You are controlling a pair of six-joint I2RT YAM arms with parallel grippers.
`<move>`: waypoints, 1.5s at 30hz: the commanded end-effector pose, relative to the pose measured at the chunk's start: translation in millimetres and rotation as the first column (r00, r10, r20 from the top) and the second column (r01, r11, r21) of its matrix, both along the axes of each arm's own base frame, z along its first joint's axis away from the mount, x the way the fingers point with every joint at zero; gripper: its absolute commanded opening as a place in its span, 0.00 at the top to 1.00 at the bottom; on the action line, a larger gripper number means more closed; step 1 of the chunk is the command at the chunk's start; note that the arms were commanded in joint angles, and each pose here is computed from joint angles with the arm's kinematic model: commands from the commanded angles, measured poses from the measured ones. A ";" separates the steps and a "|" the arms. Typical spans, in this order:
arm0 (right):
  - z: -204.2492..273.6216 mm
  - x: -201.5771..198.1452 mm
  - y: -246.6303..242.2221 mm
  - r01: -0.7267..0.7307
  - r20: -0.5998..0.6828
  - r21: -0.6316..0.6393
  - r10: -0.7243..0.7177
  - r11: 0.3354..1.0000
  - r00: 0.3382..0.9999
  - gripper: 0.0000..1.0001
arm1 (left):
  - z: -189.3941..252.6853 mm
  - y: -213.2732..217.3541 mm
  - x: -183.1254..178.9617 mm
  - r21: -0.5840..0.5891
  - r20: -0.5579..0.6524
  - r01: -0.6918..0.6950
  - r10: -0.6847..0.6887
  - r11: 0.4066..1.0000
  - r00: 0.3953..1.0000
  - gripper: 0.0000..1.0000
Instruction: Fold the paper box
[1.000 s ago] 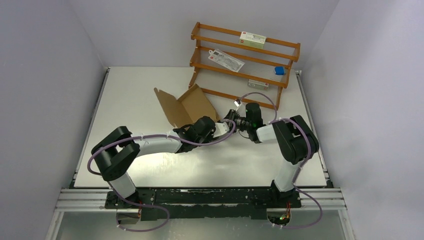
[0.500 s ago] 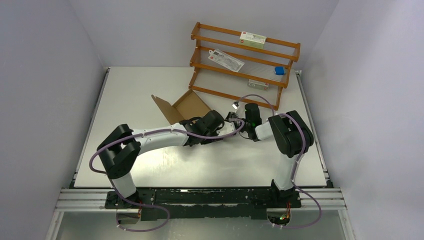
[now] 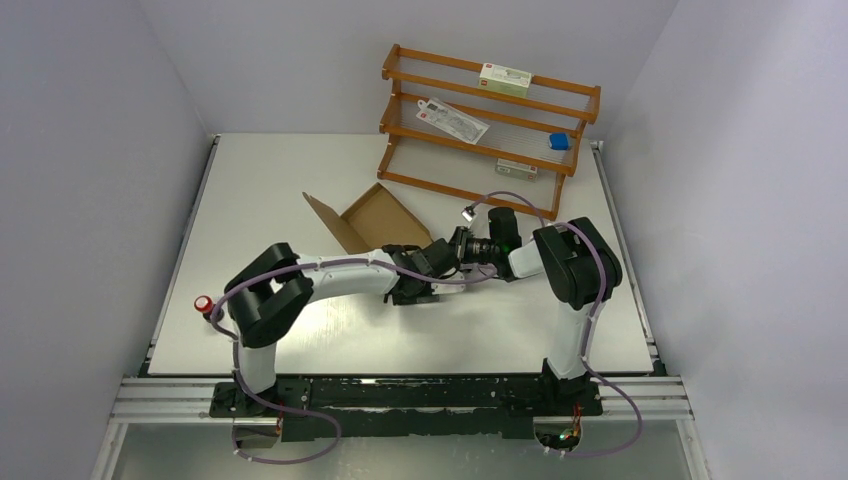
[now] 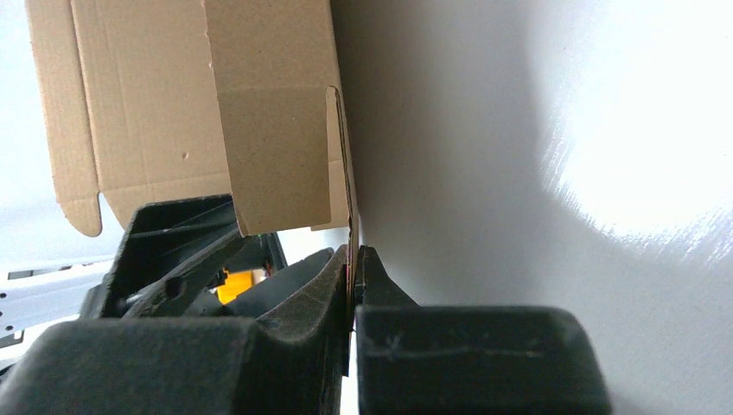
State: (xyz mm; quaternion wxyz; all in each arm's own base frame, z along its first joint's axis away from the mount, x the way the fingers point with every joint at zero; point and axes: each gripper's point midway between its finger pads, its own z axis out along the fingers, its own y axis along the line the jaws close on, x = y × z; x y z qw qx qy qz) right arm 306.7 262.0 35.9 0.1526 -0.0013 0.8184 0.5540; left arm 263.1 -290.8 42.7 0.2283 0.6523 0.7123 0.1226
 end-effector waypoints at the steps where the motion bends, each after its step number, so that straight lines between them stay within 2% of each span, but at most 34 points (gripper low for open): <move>1: -1.7 2.3 -1.7 -0.015 0.005 0.001 0.015 1.000 1.000 0.97 | 2.7 1.5 5.3 0.059 0.029 0.004 -0.005 0.998 1.000 0.38; 9: -0.3 3.1 -1.7 -0.016 0.014 -0.002 0.017 1.000 1.000 0.98 | -4.2 -0.3 12.5 0.086 0.066 0.005 -0.011 0.996 0.998 0.45; 16: -1.2 3.4 -2.6 -0.014 0.017 -0.011 0.015 1.000 1.000 0.99 | -10.4 4.1 16.8 0.119 0.086 -0.016 0.006 0.993 0.996 0.61; 23: -1.5 1.6 -3.0 -0.018 0.018 -0.014 0.018 1.000 1.000 1.00 | 5.9 -3.5 27.7 0.039 0.140 -0.058 0.052 0.998 0.989 0.83; 28: 0.2 2.4 -3.9 -0.020 0.037 -0.031 0.021 0.999 0.999 1.00 | 7.6 -0.9 38.5 -0.032 0.127 -0.159 0.162 0.987 0.979 0.90; 36: 1.1 1.6 -2.5 -0.030 0.053 -0.049 0.033 0.998 0.998 1.00 | 0.8 22.3 53.5 -0.085 0.114 -0.357 0.365 0.930 0.924 0.93; 41: 1.3 2.6 -2.6 -0.031 0.066 -0.069 0.036 0.997 0.997 1.00 | -3.9 30.1 59.2 -0.149 0.068 -0.455 0.468 0.878 0.881 0.90; 45: 1.2 4.1 -3.6 -0.027 0.077 -0.088 0.034 0.996 0.996 1.00 | -3.3 29.4 61.4 -0.214 0.035 -0.498 0.516 0.841 0.856 0.82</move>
